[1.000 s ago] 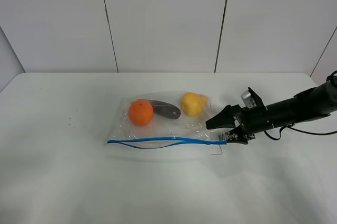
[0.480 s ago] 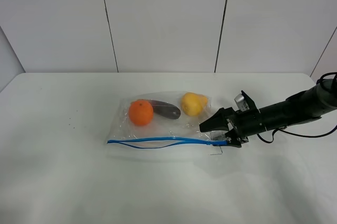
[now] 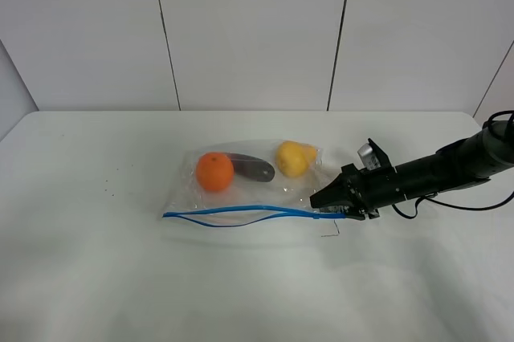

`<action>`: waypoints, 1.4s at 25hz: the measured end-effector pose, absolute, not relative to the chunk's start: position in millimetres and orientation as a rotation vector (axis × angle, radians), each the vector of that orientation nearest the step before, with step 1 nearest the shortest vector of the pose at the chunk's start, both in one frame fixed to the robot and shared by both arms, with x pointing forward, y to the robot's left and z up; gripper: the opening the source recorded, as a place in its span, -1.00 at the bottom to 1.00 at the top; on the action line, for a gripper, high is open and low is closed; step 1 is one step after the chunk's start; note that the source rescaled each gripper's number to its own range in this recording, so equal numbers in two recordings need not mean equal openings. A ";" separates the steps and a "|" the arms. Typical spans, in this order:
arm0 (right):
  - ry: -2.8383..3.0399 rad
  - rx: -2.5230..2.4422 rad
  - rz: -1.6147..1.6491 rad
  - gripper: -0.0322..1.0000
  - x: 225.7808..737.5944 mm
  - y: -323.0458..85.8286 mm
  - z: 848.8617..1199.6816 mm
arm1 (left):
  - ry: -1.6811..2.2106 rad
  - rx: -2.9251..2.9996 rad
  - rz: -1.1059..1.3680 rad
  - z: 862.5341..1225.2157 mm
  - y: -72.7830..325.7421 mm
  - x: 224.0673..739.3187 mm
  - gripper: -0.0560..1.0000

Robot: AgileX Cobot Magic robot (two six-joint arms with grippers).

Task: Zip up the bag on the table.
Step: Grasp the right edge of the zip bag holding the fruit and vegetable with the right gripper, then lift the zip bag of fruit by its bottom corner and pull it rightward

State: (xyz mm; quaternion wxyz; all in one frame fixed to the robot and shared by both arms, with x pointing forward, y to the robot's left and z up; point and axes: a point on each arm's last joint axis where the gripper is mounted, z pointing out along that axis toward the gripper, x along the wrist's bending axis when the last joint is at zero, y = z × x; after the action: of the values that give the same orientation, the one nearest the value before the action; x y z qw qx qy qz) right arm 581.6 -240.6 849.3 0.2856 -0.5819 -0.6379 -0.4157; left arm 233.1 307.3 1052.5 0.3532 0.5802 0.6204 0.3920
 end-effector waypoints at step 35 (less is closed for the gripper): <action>-1.620 -1.490 -1.169 -0.94 579.8 -236.3 886.1 | 1.604 1.501 1.014 1052.5 307.3 233.1 1.00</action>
State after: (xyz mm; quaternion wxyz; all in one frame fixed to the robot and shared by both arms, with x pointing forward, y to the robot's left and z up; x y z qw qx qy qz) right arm 579.8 -236.3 886.1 0.3188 -0.5667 -0.6161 -0.4446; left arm 233.1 307.3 1052.5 0.3532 0.5802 0.6204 0.3920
